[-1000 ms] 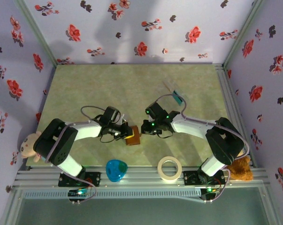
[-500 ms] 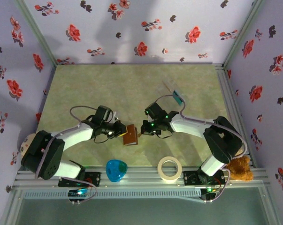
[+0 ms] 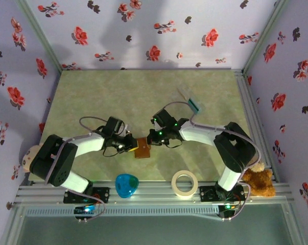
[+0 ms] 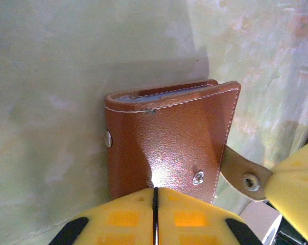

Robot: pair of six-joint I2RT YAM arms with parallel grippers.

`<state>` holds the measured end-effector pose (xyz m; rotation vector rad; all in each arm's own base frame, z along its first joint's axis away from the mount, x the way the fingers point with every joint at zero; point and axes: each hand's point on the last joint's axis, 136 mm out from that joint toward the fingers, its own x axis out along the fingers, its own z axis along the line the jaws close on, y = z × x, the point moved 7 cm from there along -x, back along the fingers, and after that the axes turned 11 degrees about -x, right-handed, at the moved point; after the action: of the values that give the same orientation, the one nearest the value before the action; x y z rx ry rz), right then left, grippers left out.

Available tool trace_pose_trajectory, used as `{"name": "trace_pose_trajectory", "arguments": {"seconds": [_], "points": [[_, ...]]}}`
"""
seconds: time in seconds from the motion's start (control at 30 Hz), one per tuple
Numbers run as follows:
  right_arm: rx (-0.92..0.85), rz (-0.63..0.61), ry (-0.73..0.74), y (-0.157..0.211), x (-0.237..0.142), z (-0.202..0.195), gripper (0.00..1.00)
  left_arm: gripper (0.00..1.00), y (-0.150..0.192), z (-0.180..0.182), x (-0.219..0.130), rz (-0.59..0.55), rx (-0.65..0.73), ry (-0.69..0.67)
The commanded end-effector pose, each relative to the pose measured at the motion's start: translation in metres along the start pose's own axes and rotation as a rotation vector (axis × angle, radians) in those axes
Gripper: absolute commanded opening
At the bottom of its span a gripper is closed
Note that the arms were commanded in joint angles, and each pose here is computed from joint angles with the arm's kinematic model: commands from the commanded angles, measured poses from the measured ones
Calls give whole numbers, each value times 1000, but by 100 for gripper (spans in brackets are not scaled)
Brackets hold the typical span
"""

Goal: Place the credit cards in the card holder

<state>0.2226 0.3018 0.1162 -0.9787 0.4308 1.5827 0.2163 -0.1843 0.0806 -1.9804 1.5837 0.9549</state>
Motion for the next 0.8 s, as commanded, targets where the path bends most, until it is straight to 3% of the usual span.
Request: {"name": "trace_pose_trajectory", "arguments": {"seconds": [0.0,0.77], "points": [[-32,8,-32,-6,8,7,0,11,4,14,3,5,-17,-36],[-31,87,-34,1,28,7,0,9,6,21,8,20,-41,-44]]}}
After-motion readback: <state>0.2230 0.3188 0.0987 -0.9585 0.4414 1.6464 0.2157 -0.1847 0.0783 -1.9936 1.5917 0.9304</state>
